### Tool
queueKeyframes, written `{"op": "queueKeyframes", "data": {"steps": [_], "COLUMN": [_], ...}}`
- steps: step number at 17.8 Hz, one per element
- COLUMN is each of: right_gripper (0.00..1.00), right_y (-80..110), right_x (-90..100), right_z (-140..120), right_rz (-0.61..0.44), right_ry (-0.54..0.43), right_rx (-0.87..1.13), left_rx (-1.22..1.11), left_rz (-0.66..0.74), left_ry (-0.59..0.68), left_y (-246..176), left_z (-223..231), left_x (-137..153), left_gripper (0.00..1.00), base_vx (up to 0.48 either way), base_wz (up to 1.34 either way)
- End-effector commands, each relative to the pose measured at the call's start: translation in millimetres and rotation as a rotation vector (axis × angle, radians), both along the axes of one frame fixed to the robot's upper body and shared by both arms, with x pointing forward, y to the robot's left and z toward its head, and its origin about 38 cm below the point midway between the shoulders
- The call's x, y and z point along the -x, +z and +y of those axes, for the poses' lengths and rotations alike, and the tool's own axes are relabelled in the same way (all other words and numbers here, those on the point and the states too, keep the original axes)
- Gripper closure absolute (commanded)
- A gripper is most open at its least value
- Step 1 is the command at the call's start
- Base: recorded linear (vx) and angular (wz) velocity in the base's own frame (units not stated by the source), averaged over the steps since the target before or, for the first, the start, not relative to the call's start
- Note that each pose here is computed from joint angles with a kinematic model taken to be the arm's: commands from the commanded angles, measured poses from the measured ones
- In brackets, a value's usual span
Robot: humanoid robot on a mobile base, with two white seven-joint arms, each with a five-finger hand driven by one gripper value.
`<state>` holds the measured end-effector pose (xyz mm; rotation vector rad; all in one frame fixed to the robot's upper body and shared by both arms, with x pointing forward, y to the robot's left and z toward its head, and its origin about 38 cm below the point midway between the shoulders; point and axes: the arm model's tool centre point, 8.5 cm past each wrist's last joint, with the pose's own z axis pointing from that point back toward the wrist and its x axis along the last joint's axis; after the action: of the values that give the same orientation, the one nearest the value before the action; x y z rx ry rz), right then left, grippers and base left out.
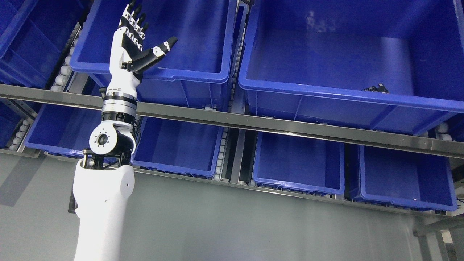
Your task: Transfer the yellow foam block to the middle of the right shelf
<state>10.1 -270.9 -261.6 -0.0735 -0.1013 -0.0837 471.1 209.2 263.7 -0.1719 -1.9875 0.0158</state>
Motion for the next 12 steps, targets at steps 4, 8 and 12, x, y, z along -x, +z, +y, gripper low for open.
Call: {"op": "queueKeyframes", "data": {"steps": [4, 8, 12], "right_gripper": [0.0, 0.0, 0.0], "right_y": [1.1, 1.1, 1.1], "right_x": [-7.0, -7.0, -7.0], "right_z": [-11.8, -11.8, -11.8], "right_rz": [-0.019, -0.019, -0.019], "right_ry": [0.002, 0.002, 0.002], "right_rx": [0.019, 0.019, 0.019], "left_rx": [-0.04, -0.041, -0.041], "left_rz": [-0.07, -0.099, -0.099], "left_ry": [-0.008, -0.01, -0.011], "left_y": [19.8, 36.4, 37.0], "left_z": [-3.6, -4.7, -4.8], "left_x": [14.2, 11.2, 11.0], "left_gripper": [0.0, 0.0, 0.0], "base_vx": [0.0, 0.001, -0.007], "base_wz": [0.0, 0.0, -0.03]}}
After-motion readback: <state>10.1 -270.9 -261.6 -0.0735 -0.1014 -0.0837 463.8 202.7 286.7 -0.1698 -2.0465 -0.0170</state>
